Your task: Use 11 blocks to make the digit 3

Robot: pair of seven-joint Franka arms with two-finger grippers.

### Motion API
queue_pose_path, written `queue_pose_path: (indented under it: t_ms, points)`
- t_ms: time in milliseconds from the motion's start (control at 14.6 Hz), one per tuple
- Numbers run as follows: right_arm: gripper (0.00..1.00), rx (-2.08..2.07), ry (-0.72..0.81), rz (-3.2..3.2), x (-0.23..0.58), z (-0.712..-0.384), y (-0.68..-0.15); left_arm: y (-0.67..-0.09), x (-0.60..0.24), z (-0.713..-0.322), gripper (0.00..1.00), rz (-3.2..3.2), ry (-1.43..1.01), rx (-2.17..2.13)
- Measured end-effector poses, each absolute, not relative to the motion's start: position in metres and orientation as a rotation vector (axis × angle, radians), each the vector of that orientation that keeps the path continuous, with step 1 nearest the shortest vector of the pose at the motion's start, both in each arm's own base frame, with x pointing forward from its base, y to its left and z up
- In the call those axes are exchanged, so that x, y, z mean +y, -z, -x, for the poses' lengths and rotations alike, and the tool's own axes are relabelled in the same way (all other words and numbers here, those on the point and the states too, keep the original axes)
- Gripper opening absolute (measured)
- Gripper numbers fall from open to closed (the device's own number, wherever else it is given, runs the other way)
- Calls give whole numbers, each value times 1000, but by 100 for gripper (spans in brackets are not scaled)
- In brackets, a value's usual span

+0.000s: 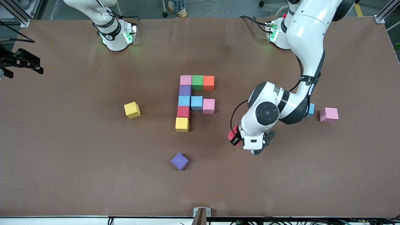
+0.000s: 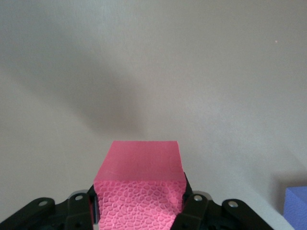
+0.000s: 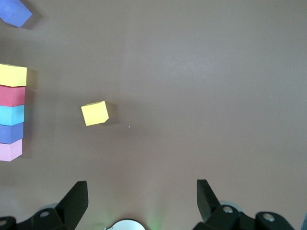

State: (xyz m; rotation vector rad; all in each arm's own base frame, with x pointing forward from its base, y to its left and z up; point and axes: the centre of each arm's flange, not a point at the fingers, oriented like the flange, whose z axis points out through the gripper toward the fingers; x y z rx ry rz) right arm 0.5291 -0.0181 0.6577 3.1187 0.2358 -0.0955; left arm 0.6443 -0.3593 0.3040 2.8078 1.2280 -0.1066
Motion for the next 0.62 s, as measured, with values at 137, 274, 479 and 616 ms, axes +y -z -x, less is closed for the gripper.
queue_pose_path:
  t_ms: [137, 274, 479, 616]
  points:
    - [100, 237, 79, -3119, -18, -522, -657, -299, -374, -639, 60, -2769, 108, 1309]
    - [100, 234, 74, -3120, -19, -518, -657, -295, -382, -639, 59, -2689, 91, 1421]
    - [100, 215, 74, -3125, -26, -517, -657, -285, -396, -635, 59, -2551, 91, 1624]
    - [100, 201, 73, -3135, -30, -517, -656, -278, -409, -633, 59, -2428, 77, 1736]
